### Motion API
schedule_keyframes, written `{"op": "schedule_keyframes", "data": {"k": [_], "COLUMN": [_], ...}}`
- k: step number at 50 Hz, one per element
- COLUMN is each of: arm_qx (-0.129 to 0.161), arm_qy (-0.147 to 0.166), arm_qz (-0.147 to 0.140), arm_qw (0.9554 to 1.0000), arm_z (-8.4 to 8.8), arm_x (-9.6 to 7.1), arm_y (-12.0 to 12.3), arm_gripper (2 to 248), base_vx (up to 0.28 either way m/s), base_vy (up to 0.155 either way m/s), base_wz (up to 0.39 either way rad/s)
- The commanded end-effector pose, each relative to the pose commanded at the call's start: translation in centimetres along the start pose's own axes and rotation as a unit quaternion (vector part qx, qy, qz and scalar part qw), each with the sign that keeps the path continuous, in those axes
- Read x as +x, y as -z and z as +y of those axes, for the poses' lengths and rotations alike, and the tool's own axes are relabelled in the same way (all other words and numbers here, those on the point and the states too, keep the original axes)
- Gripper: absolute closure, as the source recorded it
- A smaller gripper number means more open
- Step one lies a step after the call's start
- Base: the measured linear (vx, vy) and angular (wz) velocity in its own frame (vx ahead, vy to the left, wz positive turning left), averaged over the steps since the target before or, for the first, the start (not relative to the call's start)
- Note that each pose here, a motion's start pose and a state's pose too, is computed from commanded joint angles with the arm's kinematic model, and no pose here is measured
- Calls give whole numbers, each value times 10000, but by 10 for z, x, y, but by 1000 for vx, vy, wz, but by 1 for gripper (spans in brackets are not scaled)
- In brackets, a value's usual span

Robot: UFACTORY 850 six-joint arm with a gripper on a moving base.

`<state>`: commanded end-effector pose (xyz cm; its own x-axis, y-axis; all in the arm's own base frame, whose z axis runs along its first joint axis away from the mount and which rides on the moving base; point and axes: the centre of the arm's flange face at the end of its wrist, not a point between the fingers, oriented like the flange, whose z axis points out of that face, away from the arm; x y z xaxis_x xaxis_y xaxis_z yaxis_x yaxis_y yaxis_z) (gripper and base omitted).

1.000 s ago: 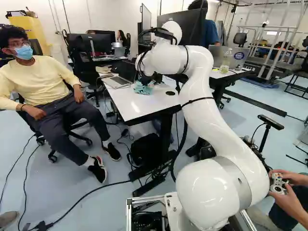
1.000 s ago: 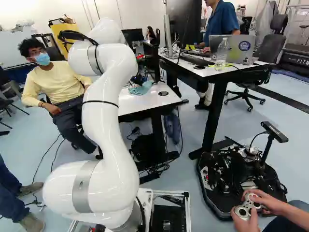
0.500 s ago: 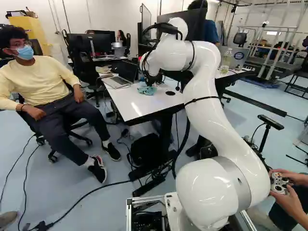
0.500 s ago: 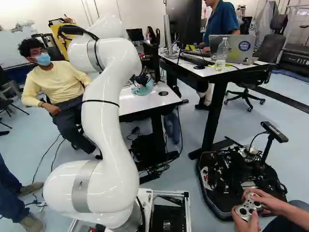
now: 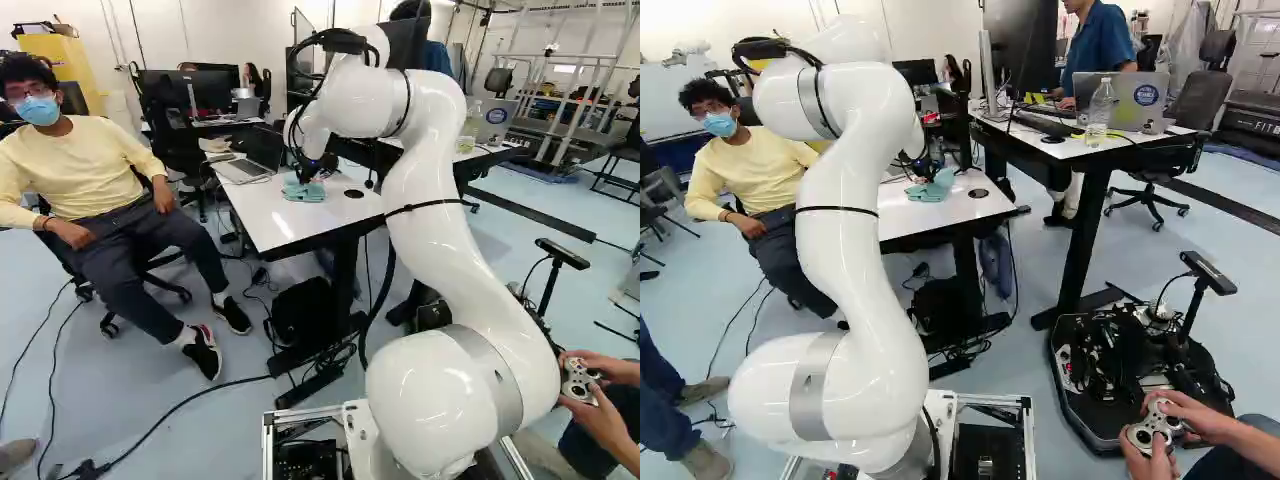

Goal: Clean the table with the green towel

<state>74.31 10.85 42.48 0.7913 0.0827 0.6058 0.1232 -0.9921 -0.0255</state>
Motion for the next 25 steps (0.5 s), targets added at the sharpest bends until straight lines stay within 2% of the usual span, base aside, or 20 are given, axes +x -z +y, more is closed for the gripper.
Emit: {"op": "schedule_keyframes", "data": {"k": [9,25], "arm_qx": [47,56], "arm_qy": [59,70], "arm_qz": [52,79], "arm_qw": [10000,9999], "arm_z": [-11,-14], "arm_x": [6,9], "arm_y": [-6,-10], "arm_gripper": [225,225], "base_vx": [0,0], "base_vy": [0,0], "base_wz": [0,0]}}
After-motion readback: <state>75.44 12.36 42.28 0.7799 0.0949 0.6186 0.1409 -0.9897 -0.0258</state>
